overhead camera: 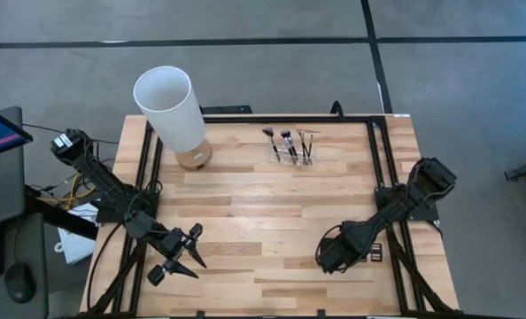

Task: Put items in baskets/containers
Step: Put the black liner brush into the transparent organizer

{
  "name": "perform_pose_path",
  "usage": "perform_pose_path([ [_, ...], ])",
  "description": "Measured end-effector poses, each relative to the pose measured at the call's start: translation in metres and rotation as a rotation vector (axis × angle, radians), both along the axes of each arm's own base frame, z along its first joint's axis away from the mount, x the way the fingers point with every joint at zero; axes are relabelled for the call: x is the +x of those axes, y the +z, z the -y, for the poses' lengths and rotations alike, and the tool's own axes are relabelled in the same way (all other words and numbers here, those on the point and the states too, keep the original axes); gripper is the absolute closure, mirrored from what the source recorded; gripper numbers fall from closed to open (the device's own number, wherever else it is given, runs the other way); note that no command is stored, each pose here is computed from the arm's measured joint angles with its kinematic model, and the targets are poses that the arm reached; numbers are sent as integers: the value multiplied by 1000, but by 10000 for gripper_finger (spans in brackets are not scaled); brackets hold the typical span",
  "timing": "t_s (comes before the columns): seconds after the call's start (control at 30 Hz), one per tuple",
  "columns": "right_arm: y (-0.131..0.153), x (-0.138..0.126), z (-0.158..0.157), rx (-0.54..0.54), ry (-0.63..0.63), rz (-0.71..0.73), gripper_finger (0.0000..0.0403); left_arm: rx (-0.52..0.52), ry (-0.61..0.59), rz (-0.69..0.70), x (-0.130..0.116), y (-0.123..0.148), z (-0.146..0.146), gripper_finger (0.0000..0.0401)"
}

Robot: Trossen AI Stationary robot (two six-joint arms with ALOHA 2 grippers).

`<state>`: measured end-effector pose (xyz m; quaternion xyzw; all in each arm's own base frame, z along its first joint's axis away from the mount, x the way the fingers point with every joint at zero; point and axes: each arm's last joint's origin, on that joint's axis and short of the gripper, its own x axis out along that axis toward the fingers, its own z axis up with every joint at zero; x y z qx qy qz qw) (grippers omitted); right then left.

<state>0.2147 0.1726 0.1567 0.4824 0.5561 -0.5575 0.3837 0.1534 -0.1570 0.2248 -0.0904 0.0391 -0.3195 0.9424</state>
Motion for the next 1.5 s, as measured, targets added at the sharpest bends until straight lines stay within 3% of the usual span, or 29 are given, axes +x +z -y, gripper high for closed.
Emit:
perform_pose_path([
  [0.5, 4, 10, 12, -12, -63, 46, 280, -12, -24, -15, 0, 0, 1, 258],
  [0.7, 3, 15, 8, 54, -4, 92, 280, -12, -23, -15, 0, 0, 1, 258],
  [1.03, 7, 25, 16, 219, -34, 55, 280, -9, -21, -13, 0, 0, 0, 258],
  [1.3, 31, 22, 38, 71, -175, 152, 280, -9, -9, -12, 0, 0, 0, 258],
  [1.5, 37, 4, 33, -7, -261, 58, 280, -12, -15, -15, 0, 0, 0, 258],
])
